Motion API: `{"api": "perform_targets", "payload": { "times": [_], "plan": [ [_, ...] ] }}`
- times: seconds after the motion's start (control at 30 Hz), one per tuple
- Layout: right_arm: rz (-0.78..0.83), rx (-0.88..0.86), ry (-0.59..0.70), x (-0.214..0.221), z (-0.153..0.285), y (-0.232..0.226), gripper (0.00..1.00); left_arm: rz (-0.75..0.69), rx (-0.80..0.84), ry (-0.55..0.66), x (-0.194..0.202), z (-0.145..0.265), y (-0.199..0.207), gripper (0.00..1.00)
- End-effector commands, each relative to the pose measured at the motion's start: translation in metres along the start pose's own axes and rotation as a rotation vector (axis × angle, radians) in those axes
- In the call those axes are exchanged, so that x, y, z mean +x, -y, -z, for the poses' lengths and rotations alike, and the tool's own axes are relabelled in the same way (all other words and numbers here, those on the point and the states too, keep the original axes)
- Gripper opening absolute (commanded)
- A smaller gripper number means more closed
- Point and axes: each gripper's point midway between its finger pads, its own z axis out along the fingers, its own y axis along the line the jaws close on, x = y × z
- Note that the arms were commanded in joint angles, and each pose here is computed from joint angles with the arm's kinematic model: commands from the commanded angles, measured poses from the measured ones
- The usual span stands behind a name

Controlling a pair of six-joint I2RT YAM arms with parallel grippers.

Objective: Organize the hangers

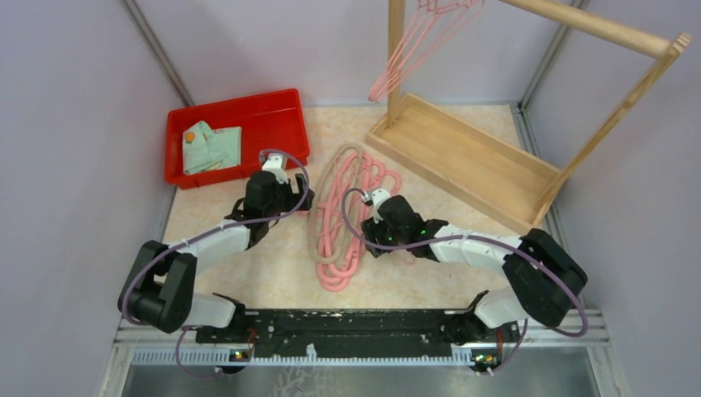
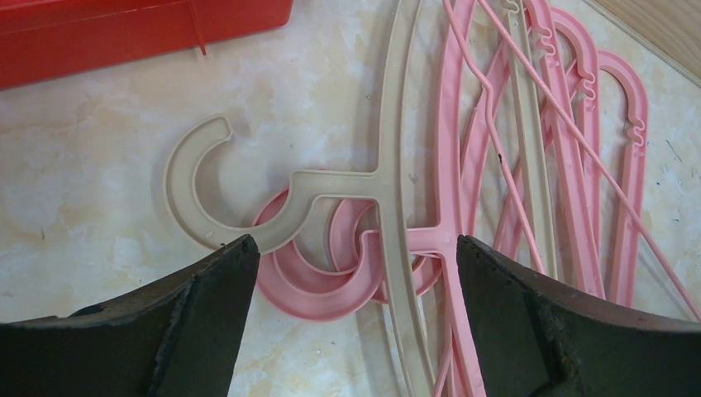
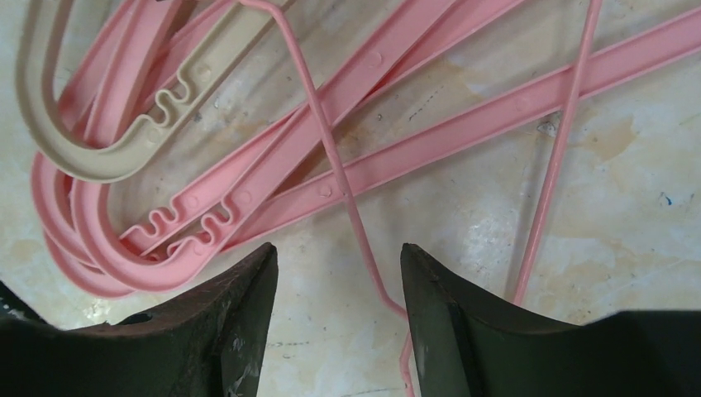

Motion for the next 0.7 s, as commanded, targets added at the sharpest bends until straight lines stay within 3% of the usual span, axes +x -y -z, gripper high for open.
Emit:
{"api": "perform_targets", "payload": {
  "times": [0.0, 0.2, 0.4, 0.47, 0.57, 0.6, 0.67],
  "plan": [
    [0.037, 0.006, 0.036, -0.008, -0.013, 0.001, 0.56, 0.01, 0.023, 0.022, -0.005, -0.002, 0.005, 0.94],
    [0.04, 0.079, 0.016, 0.002, -0.023, 0.016, 0.55, 0.009, 0.027, 0.021, -0.003, -0.001, 0.005, 0.94],
    [0.043, 0.082, -0.023, 0.014, -0.029, 0.018, 0.44, 0.007, 0.017, 0.015, 0.0, -0.001, 0.002, 0.94],
    [0.041, 0.064, -0.034, 0.018, -0.029, 0.015, 0.35, 0.006, 0.011, 0.018, -0.001, 0.0, 0.001, 0.93],
    [0.037, 0.042, -0.036, 0.017, -0.026, 0.011, 0.05, 0.005, 0.006, 0.021, -0.001, 0.001, 0.0, 0.94],
    [0.035, 0.04, -0.035, 0.016, -0.024, 0.01, 0.0, 0.006, 0.005, 0.021, -0.002, 0.001, 0.0, 0.94],
    [0.03, 0.03, -0.014, 0.009, -0.018, 0.007, 0.0, 0.006, 0.002, 0.024, -0.003, 0.002, 0.0, 0.93]
  ]
}}
